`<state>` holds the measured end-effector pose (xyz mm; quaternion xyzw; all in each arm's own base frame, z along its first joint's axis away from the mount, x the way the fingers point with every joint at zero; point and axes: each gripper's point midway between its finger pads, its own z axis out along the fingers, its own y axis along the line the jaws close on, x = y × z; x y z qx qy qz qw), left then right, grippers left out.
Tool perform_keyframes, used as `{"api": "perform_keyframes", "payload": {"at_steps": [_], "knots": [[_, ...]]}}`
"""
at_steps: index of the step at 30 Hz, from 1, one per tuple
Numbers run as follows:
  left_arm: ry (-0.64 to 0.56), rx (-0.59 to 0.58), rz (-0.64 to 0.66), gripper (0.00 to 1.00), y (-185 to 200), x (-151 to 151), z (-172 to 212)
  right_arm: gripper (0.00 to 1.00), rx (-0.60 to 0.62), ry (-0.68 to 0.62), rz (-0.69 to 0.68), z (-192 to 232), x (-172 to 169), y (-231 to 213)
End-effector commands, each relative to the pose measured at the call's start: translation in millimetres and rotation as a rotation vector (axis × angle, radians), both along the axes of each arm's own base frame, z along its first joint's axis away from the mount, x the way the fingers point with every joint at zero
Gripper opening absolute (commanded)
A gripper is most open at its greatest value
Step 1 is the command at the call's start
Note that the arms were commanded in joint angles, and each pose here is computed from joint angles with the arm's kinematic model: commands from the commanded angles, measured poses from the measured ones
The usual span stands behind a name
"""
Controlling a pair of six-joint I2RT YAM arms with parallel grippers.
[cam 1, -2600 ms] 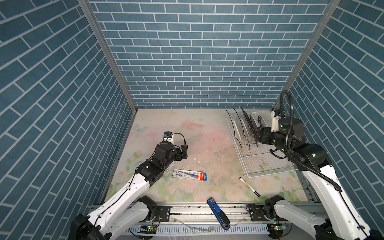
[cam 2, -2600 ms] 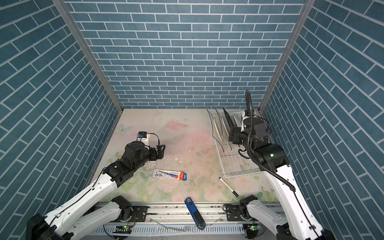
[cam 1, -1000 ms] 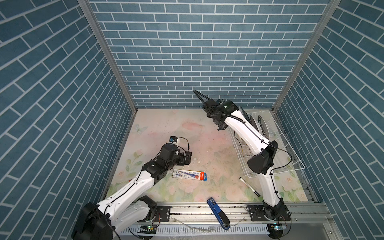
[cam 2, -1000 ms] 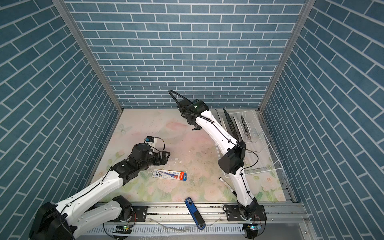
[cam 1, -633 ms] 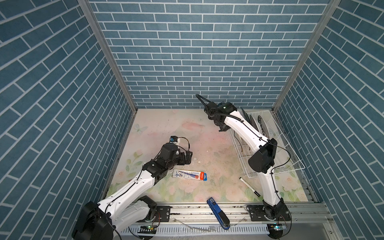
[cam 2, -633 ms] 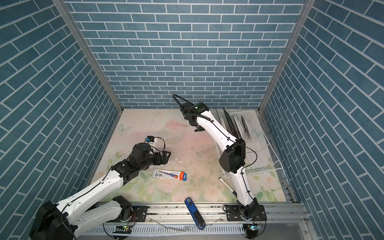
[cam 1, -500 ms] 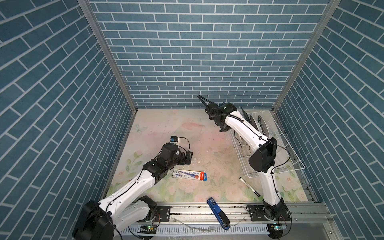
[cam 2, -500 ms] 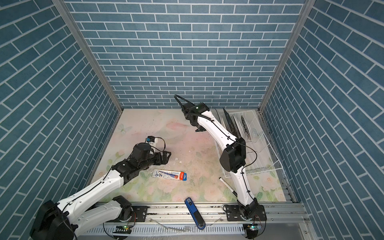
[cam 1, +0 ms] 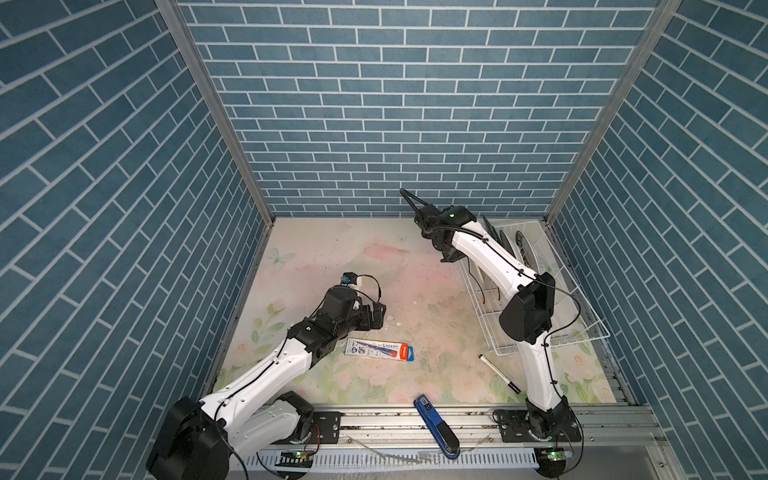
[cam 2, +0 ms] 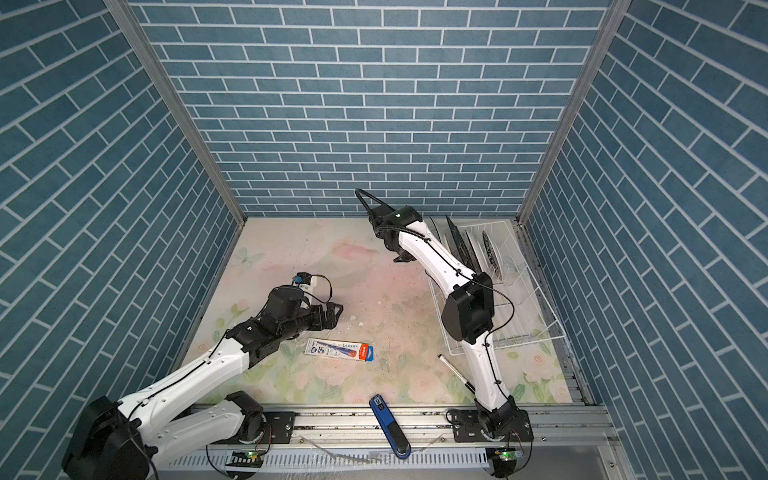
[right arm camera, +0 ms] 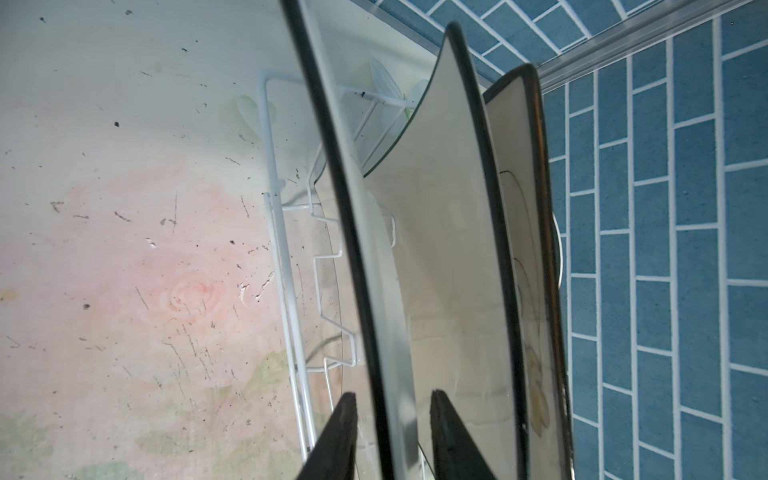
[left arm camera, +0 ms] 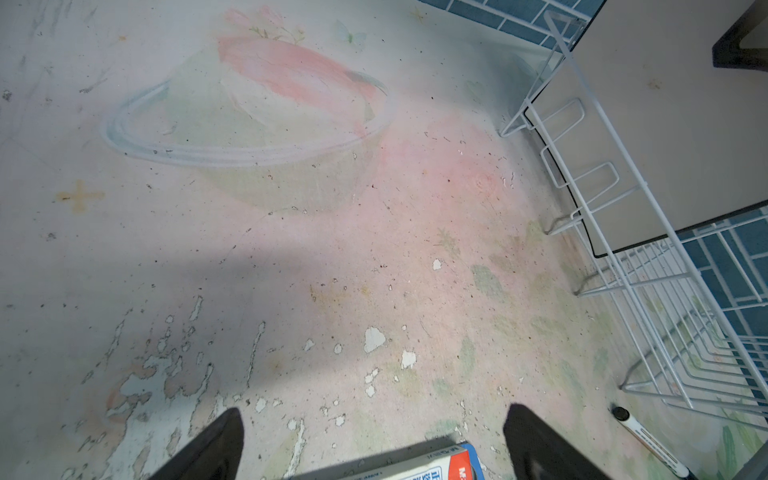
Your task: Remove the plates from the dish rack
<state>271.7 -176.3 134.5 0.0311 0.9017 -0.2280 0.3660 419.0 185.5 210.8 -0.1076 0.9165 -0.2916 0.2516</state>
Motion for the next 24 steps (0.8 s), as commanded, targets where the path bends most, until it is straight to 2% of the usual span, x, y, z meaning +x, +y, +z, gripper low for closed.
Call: {"api": "perform_keyframes", "payload": {"at_steps": [1,24], "knots": [[-0.008,0.000,-0.005,1.00,-2.6,3.1,6.1,0.32,0.004,-0.001,-0.035,-1.8,-3.9,-6.2],[-0.007,0.006,-0.004,1.00,-2.3,3.7,6.5,0.16,-0.029,0.009,-0.041,1.1,-5.4,-13.4]]}}
